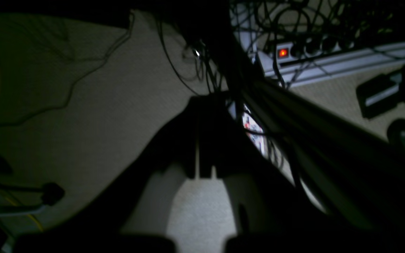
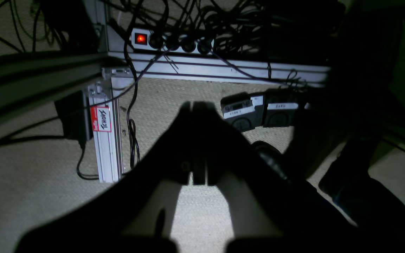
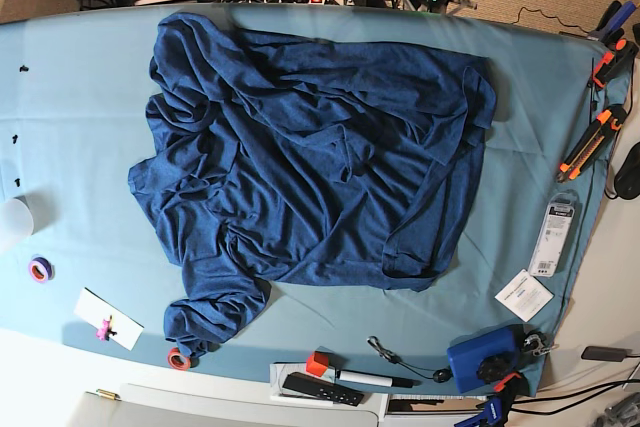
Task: Layout the t-shirt on the table in an organized manner, then fold the t-shirt properly
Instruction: 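Move both grippers from rest toward the shirt's collar edge, then lower both grippers and pinch the collar-edge corners of the blue shirt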
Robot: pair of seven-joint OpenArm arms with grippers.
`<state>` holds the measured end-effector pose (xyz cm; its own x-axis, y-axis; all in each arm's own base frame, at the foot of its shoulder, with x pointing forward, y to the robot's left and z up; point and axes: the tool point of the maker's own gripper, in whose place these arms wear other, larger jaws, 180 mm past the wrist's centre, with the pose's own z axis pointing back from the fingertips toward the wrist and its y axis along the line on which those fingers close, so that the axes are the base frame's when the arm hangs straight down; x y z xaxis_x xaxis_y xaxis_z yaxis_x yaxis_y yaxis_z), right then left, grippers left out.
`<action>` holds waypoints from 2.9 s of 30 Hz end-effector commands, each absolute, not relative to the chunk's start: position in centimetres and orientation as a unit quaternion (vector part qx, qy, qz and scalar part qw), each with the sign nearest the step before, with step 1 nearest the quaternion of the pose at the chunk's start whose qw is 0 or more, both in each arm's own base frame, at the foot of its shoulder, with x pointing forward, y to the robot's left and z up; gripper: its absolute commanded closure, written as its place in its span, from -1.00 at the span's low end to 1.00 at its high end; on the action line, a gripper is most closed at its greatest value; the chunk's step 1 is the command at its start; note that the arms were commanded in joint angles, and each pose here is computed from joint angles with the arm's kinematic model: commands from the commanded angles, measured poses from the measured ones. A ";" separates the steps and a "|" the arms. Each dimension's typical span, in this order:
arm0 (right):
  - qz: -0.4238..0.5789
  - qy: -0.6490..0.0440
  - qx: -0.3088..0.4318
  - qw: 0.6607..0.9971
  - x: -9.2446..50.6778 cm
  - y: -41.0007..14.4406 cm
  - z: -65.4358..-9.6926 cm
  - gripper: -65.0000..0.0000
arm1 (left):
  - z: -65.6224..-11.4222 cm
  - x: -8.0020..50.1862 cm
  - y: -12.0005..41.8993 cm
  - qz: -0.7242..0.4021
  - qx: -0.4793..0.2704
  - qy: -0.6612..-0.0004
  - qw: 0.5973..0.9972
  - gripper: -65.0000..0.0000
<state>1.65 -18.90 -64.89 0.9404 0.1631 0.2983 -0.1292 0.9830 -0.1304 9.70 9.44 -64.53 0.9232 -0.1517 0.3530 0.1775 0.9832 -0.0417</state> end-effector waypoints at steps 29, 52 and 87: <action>0.149 -0.271 -0.102 0.945 -2.0 -23.6 -56.4 1.00 | -54.7 0.1 11.9 -0.108 -0.061 -0.256 0.959 1.00; 0.214 -0.475 -0.149 0.841 6.0 -22.3 -39.3 1.00 | -37.3 5.7 9.8 -0.223 -0.130 -0.392 0.883 1.00; -0.019 -0.588 0.148 0.795 17.5 -23.3 -27.9 1.00 | -31.4 16.9 10.9 -0.214 -0.281 -0.434 0.829 1.00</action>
